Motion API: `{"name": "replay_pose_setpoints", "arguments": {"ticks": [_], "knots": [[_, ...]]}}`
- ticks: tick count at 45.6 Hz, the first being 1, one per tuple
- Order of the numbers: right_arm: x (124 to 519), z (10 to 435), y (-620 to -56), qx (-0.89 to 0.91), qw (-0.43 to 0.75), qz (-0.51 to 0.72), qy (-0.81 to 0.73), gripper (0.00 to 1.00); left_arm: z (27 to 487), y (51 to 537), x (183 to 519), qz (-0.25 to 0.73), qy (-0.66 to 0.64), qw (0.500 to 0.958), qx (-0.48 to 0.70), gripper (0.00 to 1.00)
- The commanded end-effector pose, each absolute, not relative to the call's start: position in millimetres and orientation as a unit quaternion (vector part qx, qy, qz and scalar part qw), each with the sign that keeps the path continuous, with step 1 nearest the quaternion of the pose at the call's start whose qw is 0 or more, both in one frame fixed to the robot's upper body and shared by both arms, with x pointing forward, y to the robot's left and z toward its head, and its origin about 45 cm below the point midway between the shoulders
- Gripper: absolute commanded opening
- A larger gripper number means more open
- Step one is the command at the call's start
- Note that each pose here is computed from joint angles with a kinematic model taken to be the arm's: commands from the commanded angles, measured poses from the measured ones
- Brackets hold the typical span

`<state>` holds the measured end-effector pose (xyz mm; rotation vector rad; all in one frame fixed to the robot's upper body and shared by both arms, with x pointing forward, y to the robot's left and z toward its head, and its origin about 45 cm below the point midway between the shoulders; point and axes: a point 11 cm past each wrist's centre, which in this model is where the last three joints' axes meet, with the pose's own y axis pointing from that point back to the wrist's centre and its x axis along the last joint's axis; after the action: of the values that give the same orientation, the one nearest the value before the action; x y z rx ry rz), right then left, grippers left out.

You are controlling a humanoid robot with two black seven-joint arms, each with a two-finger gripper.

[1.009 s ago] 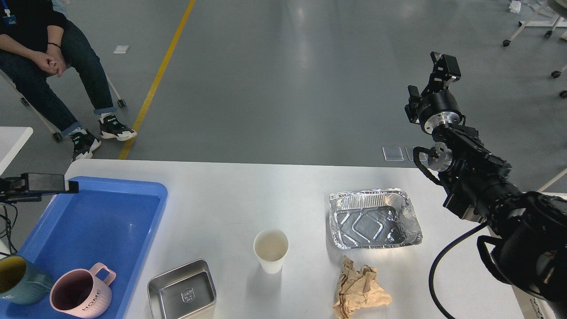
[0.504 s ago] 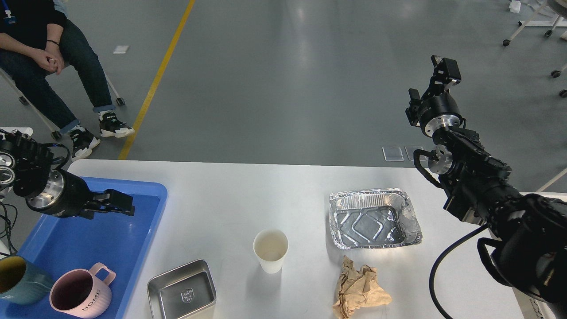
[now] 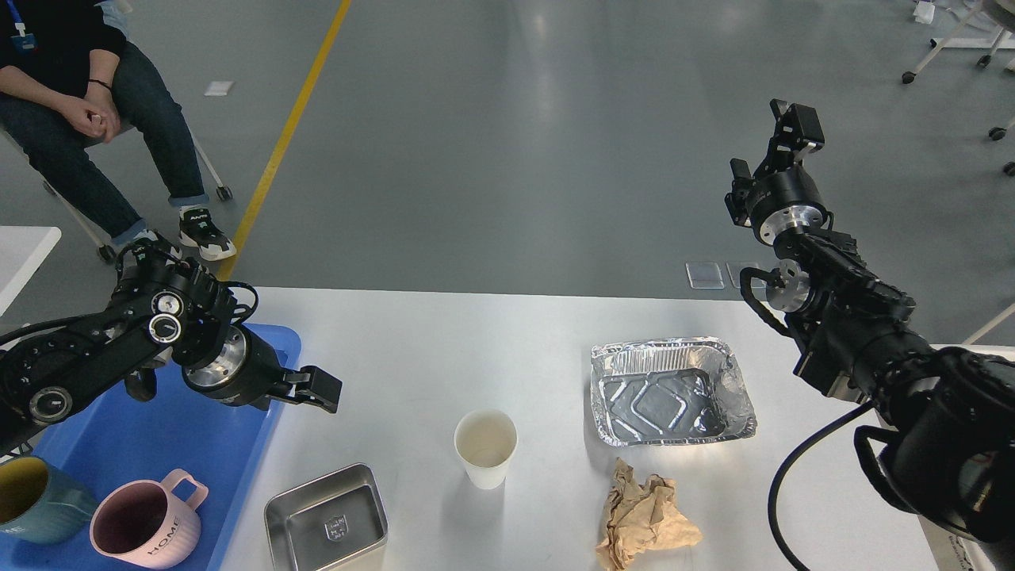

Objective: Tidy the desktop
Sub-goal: 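Reach the left gripper down to the small steel box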

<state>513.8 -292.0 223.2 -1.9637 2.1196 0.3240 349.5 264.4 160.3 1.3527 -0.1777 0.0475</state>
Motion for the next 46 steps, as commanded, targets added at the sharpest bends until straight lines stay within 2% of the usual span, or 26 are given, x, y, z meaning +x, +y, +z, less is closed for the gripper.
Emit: {"name": "replay_pose_setpoints", "arguments": {"ticks": [1, 18, 46], "knots": [[515, 226, -292, -0.671, 0.118, 0.109, 0.724, 1.0, 150, 265, 342, 0.01, -0.075, 0.768, 0.636, 0.99], [514, 224, -294, -0.67, 0.117, 0.109, 0.725, 1.0, 124, 252, 322, -0.045, -0.072, 0.749, 0.656, 0.99], [515, 227, -297, -0.668, 0.117, 0.106, 0.727, 1.0, 120, 245, 319, -0.054, -0.072, 0.748, 0.658, 0.99]]}}
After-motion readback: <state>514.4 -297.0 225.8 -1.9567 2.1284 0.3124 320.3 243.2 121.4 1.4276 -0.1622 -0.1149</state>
